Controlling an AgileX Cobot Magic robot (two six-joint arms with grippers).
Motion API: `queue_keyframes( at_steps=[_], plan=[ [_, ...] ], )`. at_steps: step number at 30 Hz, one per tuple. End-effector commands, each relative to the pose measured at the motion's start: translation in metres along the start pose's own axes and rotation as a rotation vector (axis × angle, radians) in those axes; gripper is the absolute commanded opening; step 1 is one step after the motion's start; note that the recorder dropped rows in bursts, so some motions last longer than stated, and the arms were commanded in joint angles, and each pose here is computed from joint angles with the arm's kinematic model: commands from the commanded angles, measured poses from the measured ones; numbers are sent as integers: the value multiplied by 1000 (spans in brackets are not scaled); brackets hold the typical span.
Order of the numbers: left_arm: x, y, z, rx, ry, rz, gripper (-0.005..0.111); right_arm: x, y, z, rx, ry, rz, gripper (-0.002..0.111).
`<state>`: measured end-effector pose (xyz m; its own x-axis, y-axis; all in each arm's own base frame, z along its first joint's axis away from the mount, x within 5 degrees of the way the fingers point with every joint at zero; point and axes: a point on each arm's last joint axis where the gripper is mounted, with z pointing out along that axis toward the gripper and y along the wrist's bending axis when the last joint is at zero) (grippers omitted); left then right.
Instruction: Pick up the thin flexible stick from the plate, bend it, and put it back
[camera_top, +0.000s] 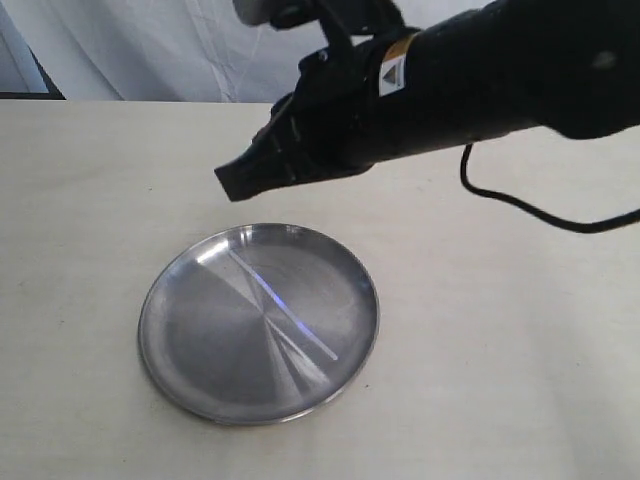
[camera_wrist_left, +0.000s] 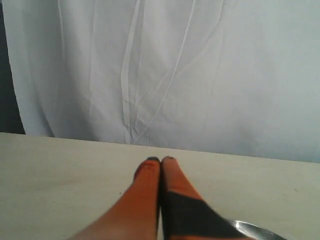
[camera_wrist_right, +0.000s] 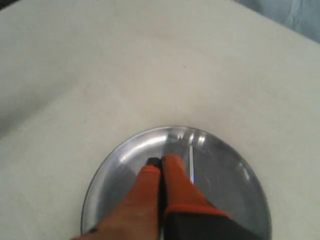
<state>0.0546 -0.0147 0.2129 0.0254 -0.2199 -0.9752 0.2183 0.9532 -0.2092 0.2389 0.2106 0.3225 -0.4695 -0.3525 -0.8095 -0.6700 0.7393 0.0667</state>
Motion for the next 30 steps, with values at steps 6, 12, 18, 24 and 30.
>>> queue_keyframes(
  at_steps=[6,12,18,24,30],
  plan=[
    [6,-12,-1,135,56,9,0,-14,1,-52,24,-137,-58,-1],
    [9,-20,-3,226,93,11,0,-8,1,-69,24,-172,-60,-1],
    [8,-16,-2,180,74,11,0,1,0,-77,51,-180,-108,-1],
    [8,-16,-2,186,76,11,0,12,-3,-76,83,-231,-158,-1],
    [8,-16,-2,186,76,11,0,19,-2,-75,57,-167,-78,-1]
  ],
)
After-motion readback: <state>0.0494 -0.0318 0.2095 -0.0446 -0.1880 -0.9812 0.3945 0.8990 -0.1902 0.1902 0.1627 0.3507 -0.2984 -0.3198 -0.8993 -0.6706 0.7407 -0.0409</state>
